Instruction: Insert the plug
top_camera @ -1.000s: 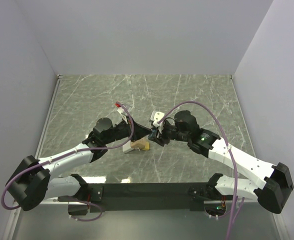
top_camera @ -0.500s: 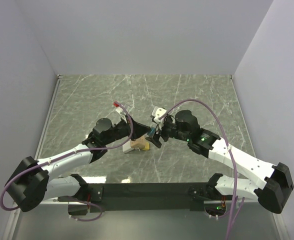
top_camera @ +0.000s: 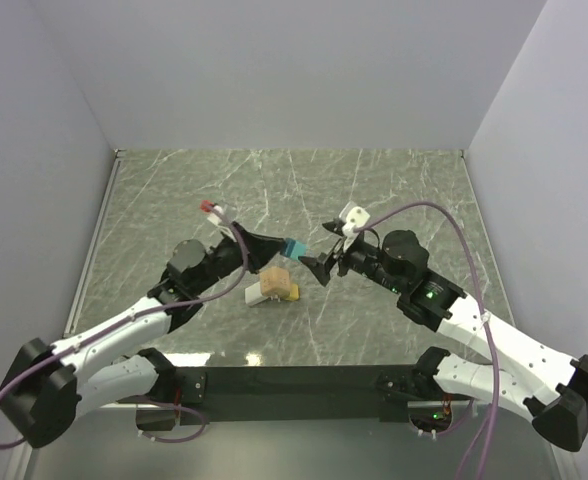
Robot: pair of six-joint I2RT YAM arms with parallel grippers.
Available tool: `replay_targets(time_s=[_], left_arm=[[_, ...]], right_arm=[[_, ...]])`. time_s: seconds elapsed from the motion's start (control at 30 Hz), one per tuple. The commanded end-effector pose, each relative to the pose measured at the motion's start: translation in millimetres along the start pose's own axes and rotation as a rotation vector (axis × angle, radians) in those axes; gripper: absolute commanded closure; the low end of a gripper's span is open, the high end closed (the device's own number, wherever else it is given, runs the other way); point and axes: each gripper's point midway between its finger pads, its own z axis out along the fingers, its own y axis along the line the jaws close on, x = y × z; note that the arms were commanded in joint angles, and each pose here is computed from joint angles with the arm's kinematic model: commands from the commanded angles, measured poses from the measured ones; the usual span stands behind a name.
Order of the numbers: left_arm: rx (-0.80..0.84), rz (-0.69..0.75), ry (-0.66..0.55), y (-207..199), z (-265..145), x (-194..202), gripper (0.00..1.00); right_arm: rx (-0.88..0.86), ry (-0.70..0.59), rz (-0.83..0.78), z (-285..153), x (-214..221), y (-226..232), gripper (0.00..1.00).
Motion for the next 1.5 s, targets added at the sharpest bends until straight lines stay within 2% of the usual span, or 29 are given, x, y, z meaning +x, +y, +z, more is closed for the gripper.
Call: replay_targets(time_s=[0.0,0.17,0.27,0.33,0.43,0.67,1.2,1.3,1.4,1.47], left_arm=[[0.017,0.055,-0.156,-9,-13,-37,1.00],[0.111,0.071,-0.294,-31,-37,-57,1.00],[0.193,0.085,-0.356,-50,-50,-68,1.00],[0.233,0.088,-0.389,-58,-58,-72,1.00],[0.279,0.109,-0.432,-70,-66,-81,1.00],[0.359,0.108,-0.441,-87,-69,-87,1.00],[0.469,0.115,-0.453,-111,-74,-90,1.00],[0.468,0.113,-0.446,-112,-70,-88,1.00],[0.482,0.116,-0.451,-115,-70,-88,1.00],[0.482,0.120,-0.452,-115,-69,-88,1.00]], right_arm=[[0.132,-0.160,0.128,0,-37,-24,0.05],[0.096,-0.284,0.352,-1,-57,-26,0.08],[-0.049,-0.389,0.433,-6,-73,-14,0.11],[-0.144,-0.401,0.474,-10,-77,-3,0.11],[-0.237,-0.413,0.486,-13,-81,8,0.12],[-0.441,-0.486,0.494,-26,-93,35,0.14],[-0.466,-0.448,0.506,-11,-85,36,0.17],[-0.484,-0.450,0.501,-10,-86,39,0.19],[-0.509,-0.455,0.491,-12,-87,44,0.27],[-0.523,-0.453,0.487,-13,-87,47,0.36]])
